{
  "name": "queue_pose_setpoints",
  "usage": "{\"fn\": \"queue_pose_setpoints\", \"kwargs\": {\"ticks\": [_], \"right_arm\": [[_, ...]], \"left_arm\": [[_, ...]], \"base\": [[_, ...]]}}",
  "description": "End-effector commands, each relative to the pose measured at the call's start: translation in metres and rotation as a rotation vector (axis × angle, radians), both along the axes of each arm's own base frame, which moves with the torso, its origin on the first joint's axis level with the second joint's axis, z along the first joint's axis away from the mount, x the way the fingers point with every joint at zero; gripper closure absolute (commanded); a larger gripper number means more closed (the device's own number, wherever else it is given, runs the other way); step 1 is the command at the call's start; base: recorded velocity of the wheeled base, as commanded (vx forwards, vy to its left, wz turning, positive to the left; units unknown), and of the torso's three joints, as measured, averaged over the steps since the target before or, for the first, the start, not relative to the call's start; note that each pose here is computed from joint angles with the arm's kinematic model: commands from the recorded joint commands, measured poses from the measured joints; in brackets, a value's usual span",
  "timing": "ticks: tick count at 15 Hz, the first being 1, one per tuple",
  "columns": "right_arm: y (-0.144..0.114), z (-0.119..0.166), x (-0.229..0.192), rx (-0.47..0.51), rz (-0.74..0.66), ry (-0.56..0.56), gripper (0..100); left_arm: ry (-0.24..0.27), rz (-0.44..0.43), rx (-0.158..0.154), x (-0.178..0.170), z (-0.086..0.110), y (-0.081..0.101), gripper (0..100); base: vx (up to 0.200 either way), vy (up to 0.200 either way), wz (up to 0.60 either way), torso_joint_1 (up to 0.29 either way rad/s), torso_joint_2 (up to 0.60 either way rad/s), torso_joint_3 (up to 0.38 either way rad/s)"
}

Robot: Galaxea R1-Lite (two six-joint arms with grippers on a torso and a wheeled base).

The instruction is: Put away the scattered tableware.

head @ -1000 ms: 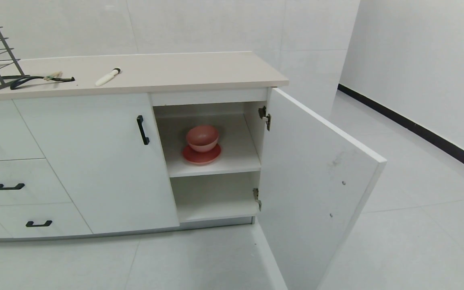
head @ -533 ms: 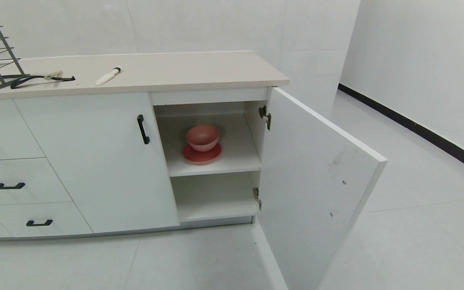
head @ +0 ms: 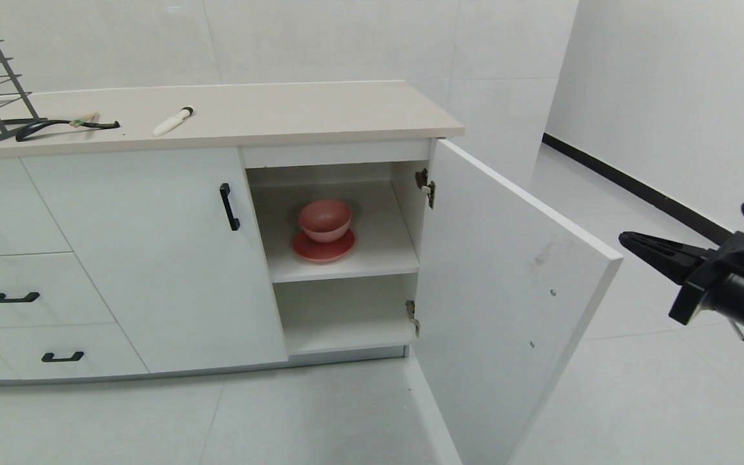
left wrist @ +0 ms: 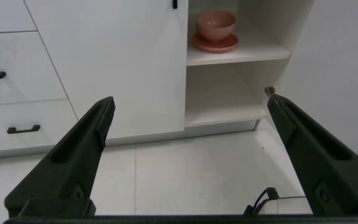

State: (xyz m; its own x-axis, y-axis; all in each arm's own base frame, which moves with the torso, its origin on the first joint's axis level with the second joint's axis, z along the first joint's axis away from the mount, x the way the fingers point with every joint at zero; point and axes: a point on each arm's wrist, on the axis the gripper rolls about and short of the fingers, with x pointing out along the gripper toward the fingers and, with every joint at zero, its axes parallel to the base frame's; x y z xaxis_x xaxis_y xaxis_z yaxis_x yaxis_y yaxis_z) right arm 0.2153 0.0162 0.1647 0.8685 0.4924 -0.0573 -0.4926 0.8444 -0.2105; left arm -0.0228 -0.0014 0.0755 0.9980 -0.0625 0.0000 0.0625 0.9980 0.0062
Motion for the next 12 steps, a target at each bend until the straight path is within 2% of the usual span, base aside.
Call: {"fn": "queue_pose_setpoints", "kwargs": {"ticks": [1, 5, 8, 12], "right_arm": [[0.003, -0.033, 0.025, -0.019, 0.041, 0.072, 100], [0.008, -0.046, 0.04, -0.017, 0.079, 0.036, 100], [0.023, -0.047, 0.042, -0.015, 0.151, -0.009, 100], [0.037, -0.046, 0.039, -0.015, 0.207, -0.014, 100]], "left_arm": [[0.0, 0.0, 0.0, 0.0, 0.0, 0.0, 0], [0.0, 0.0, 0.0, 0.0, 0.0, 0.0, 0], [0.0, 0.0, -0.002, 0.0, 0.0, 0.0, 0], [0.0, 0.0, -0.002, 0.0, 0.0, 0.0, 0]], "base": [[0.0, 0.0, 0.0, 0.0, 0.0, 0.0], [0.0, 0.0, 0.0, 0.0, 0.0, 0.0], [0.0, 0.0, 0.0, 0.0, 0.0, 0.0], [0.0, 0.0, 0.0, 0.0, 0.0, 0.0]]}}
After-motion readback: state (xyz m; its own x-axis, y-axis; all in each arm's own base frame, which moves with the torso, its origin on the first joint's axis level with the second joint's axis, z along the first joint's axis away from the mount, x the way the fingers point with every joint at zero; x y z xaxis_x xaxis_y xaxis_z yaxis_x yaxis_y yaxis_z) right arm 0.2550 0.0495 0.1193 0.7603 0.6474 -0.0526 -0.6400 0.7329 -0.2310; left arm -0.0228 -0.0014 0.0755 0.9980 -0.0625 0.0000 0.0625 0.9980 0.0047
